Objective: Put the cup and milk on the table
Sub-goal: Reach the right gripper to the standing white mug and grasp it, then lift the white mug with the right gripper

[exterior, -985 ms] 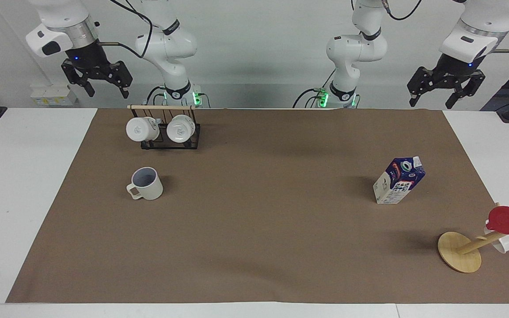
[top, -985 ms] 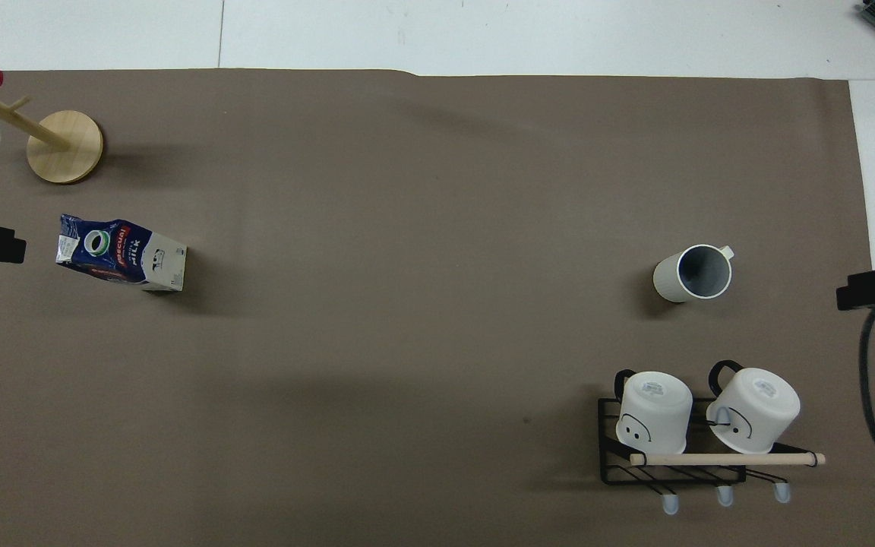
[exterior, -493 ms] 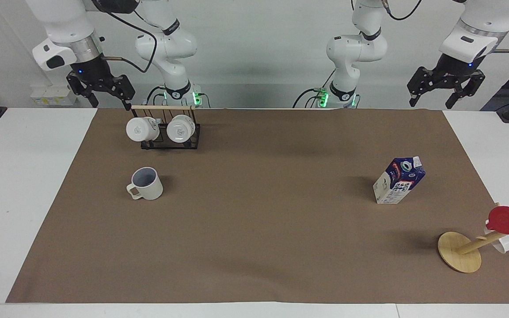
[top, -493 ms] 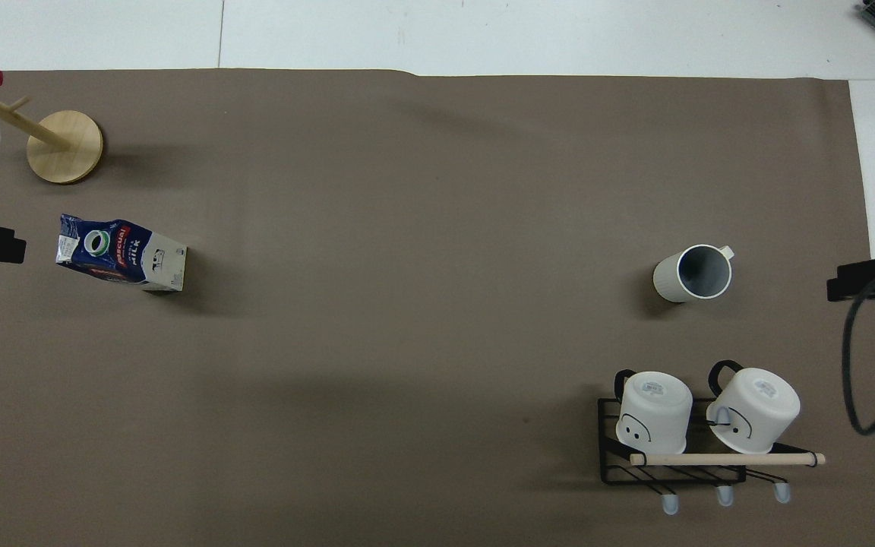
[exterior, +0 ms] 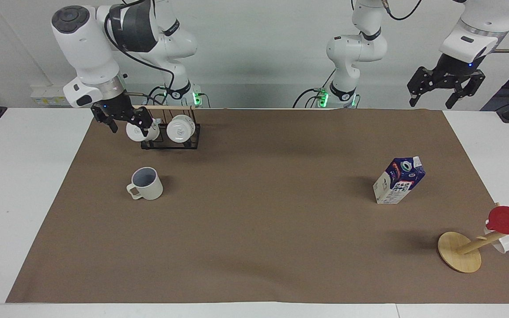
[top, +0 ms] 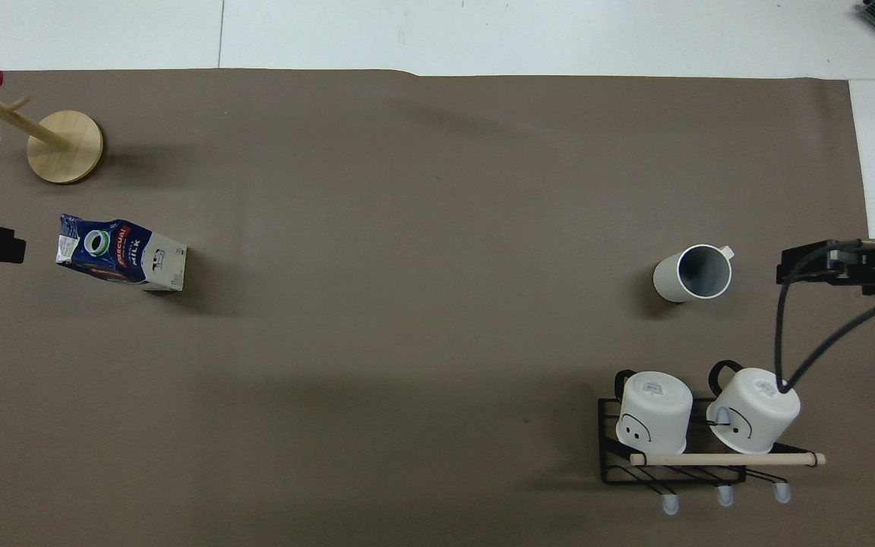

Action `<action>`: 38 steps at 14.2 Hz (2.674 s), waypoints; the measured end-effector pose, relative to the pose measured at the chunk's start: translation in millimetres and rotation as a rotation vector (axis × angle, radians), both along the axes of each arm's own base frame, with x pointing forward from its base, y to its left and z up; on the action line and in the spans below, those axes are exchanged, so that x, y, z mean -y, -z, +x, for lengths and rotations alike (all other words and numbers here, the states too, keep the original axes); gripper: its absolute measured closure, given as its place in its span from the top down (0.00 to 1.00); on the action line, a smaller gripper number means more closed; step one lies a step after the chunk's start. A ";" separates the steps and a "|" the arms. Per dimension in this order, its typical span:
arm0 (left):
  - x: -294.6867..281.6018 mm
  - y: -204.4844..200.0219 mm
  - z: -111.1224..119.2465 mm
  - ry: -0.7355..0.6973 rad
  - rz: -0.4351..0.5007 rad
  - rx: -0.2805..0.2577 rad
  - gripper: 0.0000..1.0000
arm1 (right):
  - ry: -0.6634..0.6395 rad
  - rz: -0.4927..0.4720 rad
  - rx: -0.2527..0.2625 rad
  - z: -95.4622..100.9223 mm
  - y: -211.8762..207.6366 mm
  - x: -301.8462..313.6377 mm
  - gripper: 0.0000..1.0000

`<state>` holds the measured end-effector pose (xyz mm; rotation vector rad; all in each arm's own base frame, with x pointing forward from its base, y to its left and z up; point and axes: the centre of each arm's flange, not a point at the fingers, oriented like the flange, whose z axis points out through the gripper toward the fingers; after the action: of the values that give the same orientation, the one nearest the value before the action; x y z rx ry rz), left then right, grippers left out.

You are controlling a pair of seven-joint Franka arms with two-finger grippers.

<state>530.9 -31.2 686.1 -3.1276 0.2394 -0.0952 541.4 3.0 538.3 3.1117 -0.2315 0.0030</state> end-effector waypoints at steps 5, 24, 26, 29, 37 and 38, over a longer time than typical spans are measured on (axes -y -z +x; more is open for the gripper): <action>0.0 -0.1 0.0 0.000 0.000 0.000 1.00 | 0.006 -0.008 0.017 15.6 80.1 -3.1 1.00; 0.1 -0.1 -0.1 0.000 0.000 0.000 1.00 | 0.003 -0.026 0.004 24.8 186.9 -29.2 1.00; 0.1 -0.1 -0.1 0.000 0.000 0.000 1.00 | 0.005 -0.029 -0.006 25.2 196.7 -27.6 1.00; 0.1 -0.1 -0.1 0.000 0.000 0.000 1.00 | 0.007 -0.030 -0.010 25.6 200.2 -26.2 0.90; 0.0 -1.0 -0.7 0.000 0.000 0.002 1.00 | 0.023 -0.020 -0.010 25.8 200.1 -24.1 0.04; 0.0 -1.1 -0.7 0.000 0.000 0.002 1.00 | 0.028 -0.015 -0.010 25.9 199.9 -23.6 0.04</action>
<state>530.1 -31.2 687.2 -3.1275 0.2396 -0.0983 567.3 26.6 338.3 3.0926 -0.2733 -0.0115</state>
